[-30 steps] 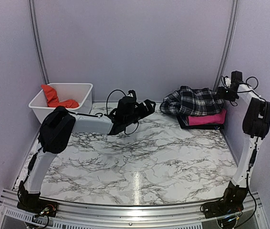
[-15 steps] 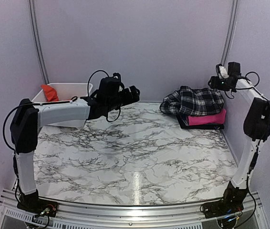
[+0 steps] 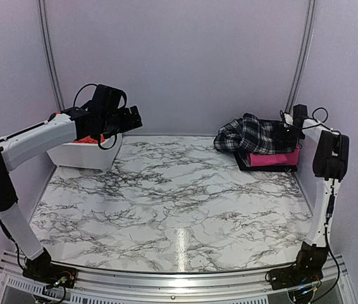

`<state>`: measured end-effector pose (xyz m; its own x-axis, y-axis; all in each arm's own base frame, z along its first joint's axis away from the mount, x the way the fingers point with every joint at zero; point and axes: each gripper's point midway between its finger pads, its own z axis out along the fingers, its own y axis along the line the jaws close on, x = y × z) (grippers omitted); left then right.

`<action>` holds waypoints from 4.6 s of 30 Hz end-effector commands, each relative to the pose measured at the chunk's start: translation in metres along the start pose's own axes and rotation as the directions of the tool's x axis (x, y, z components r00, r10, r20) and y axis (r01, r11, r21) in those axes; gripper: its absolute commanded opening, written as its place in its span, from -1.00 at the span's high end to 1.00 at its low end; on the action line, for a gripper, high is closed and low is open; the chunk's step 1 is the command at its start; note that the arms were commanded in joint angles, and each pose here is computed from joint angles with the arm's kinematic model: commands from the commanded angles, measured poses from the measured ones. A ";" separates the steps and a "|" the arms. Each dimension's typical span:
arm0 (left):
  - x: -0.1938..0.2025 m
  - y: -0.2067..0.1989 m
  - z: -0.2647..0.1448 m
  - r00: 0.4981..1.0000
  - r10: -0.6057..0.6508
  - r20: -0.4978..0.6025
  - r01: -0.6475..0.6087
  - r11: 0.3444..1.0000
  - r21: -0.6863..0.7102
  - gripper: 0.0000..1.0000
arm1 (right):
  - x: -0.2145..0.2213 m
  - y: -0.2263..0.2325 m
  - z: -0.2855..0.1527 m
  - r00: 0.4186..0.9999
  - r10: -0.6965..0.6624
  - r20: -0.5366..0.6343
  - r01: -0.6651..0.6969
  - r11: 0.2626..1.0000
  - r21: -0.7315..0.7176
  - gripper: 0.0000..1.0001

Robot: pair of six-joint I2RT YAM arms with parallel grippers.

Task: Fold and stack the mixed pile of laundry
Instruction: Smooth out the rectangle-folded skirt at the corner of the board, then pick up the crumpled T-shirt from the bin, then place the crumpled T-shirt at the center of the board, then pick up the crumpled T-shirt from the center of the board.

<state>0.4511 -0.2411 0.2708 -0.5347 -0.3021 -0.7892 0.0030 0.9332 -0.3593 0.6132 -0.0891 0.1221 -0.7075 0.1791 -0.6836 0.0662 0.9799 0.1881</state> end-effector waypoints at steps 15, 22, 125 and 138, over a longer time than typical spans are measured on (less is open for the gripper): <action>-0.110 0.223 0.002 0.996 -0.054 0.067 0.081 0.863 -0.500 -0.98 | -0.056 0.096 -0.190 0.968 -0.077 0.240 0.104 0.990 -0.101 -0.75; -0.120 0.286 0.046 0.997 0.024 0.069 0.034 0.685 -0.728 -0.98 | -0.010 0.150 -0.215 0.964 -0.169 0.205 0.201 0.969 -0.143 -0.85; 0.300 0.017 -0.110 0.733 0.320 -0.600 -0.221 0.947 0.235 -0.97 | 0.284 0.318 -0.161 0.793 -0.531 -0.298 0.261 0.738 -0.622 -0.58; 0.358 0.059 -0.070 0.613 0.291 -0.734 -0.420 0.908 0.010 -0.30 | 0.337 0.289 -0.090 0.608 -0.656 -0.447 0.455 0.749 -0.481 -0.52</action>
<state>0.1926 -0.3084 0.0222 -0.9221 0.2525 -0.2933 0.3046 0.9410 -0.1476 0.3321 0.2689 0.0344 -0.7966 -0.5179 -0.3118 -0.5983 0.7489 0.2849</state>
